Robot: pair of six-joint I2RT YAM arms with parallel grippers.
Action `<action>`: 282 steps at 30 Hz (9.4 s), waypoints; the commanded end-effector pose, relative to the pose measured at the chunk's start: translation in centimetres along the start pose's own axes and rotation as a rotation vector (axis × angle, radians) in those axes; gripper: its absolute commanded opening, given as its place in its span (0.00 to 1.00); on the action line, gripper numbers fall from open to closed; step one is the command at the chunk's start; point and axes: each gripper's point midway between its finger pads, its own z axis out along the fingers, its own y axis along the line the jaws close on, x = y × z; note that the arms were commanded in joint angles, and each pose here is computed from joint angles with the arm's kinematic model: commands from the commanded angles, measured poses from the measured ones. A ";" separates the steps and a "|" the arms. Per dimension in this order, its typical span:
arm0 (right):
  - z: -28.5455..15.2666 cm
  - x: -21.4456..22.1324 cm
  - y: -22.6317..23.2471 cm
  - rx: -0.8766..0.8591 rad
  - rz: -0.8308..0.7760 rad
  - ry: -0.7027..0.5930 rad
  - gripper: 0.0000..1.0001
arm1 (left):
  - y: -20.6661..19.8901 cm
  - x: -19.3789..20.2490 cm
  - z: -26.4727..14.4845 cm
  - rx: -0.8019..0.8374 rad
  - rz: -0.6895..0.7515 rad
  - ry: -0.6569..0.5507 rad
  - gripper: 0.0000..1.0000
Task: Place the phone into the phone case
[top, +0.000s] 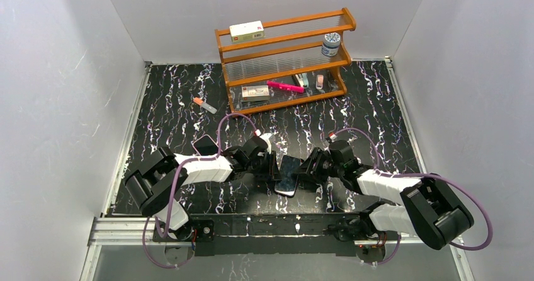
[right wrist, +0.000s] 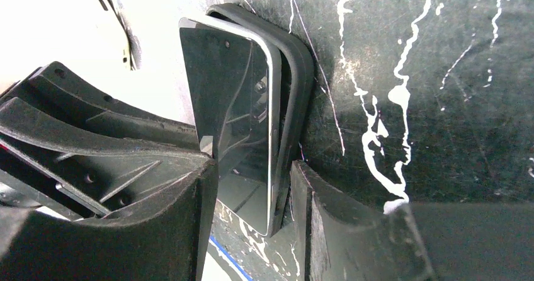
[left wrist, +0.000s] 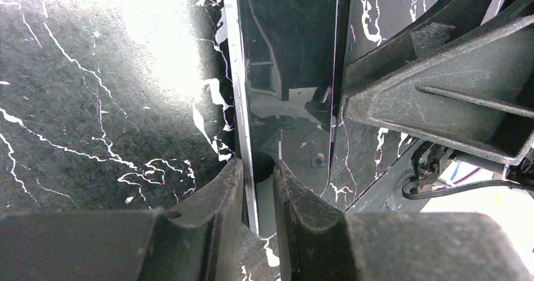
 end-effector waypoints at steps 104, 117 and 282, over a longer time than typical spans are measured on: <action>1.7 0.6 4.5 -0.286 0.012 0.104 0.29 | 0.7 0.7 -0.3 0.063 -0.087 -0.059 0.15; -1.0 0.5 8.7 -0.444 -0.186 0.099 0.01 | -1.0 -4.8 -6.9 0.151 -0.139 -0.177 0.59; -14.0 3.0 25.7 -1.240 -0.121 0.226 0.06 | -10.4 -10.8 -22.9 0.570 -0.238 -0.531 0.58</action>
